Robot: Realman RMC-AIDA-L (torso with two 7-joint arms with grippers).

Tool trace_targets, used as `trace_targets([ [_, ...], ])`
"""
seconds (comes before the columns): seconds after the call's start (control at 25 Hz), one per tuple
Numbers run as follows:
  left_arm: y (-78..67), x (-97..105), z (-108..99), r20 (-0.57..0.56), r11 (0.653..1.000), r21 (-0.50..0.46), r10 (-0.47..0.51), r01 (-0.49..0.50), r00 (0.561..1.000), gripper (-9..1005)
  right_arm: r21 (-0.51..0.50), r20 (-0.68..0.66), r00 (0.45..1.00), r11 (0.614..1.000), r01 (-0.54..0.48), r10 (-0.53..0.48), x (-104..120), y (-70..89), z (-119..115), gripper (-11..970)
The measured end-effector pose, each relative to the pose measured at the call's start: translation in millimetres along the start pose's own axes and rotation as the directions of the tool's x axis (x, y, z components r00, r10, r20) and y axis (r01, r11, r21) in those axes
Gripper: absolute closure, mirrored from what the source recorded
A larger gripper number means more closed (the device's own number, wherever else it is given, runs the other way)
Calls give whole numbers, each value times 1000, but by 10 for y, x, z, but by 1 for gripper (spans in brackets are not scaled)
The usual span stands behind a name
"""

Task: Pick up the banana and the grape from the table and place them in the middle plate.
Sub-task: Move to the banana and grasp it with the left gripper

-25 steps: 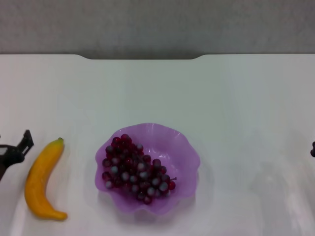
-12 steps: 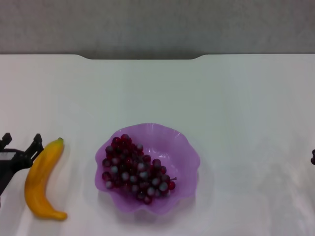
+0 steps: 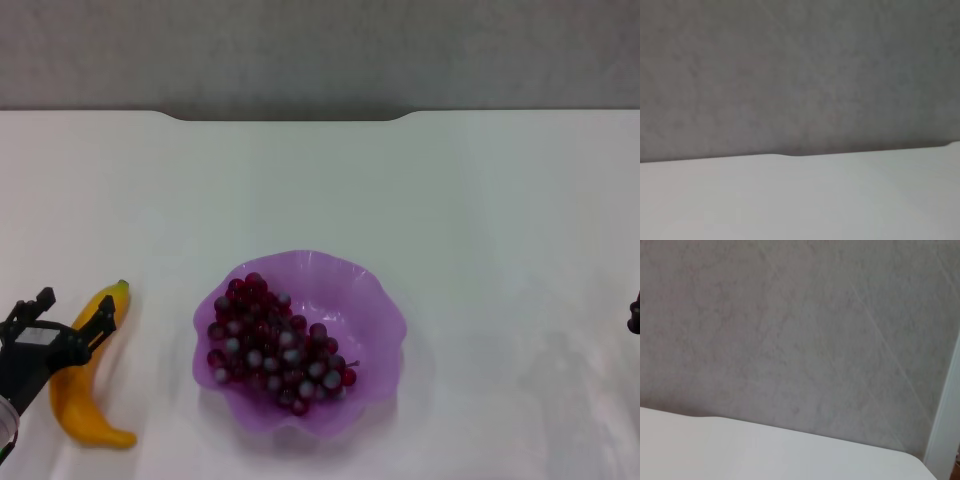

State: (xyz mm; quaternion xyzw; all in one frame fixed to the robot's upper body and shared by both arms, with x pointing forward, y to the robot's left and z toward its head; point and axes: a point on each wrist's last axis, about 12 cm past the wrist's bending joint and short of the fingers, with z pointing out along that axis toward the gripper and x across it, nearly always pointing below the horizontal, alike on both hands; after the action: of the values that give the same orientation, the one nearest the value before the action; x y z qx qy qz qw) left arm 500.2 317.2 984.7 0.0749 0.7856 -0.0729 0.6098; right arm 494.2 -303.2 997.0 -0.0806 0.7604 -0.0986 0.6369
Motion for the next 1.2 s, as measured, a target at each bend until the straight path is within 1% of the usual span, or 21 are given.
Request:
trace_targets([
  [0.4, 18, 68, -21, -50, 1000, -11, 15, -16, 999, 152, -4, 11, 1000, 1000, -2, 2, -23, 17, 5, 941],
  [0.8, -14, 90, 0, -82, 999, 23, 46, -45, 996, 153, -4, 17, 1000, 1000, -4, 4, -33, 22, 6, 940],
  [1.12, -17, 103, 2, -93, 999, 22, 50, -48, 994, 154, -9, 21, 1000, 1000, -4, 4, -42, 40, 7, 940],
  [1.2, -4, 117, 7, -110, 998, 16, 63, -62, 992, 154, -9, 21, 1000, 1000, -4, 4, -43, 40, 7, 940],
])
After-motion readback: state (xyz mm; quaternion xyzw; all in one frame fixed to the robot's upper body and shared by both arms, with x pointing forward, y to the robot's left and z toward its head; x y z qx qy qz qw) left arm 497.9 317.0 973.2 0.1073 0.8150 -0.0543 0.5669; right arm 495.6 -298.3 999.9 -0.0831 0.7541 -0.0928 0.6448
